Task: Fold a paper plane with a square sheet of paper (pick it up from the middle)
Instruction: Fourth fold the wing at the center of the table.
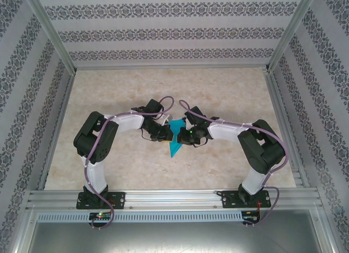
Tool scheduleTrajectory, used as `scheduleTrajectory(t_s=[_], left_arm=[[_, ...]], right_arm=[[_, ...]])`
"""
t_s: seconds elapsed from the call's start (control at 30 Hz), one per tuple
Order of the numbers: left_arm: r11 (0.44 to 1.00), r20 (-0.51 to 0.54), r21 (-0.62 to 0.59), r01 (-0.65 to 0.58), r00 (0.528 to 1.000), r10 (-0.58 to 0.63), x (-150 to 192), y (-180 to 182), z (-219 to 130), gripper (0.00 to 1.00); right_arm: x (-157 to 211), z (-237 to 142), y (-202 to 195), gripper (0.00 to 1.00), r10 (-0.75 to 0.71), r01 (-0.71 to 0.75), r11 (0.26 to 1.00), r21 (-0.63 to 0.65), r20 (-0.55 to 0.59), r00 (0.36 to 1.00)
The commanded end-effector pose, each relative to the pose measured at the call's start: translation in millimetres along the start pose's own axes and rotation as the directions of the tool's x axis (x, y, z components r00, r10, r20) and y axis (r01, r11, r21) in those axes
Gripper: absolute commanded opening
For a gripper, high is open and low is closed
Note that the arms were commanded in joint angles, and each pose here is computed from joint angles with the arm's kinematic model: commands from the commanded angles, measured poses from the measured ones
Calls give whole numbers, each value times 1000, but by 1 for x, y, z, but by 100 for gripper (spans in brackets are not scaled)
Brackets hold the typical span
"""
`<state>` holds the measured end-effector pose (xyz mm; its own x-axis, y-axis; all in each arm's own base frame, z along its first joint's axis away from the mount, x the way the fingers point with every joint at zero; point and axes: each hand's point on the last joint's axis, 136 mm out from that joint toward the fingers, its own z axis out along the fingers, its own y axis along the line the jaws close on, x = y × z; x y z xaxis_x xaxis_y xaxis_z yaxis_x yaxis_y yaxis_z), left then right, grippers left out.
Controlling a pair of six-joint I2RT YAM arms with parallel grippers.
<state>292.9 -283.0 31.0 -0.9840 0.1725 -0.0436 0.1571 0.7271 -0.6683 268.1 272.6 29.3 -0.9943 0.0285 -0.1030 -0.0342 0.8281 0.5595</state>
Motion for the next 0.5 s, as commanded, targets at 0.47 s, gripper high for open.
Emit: scheduleTrajectory(t_s=[0.47], left_arm=[[997,-65,-77,20,998,-25,14,36,22,6]], right_arm=[[0,-14,11,24,-21,22,999,-25,30,999]])
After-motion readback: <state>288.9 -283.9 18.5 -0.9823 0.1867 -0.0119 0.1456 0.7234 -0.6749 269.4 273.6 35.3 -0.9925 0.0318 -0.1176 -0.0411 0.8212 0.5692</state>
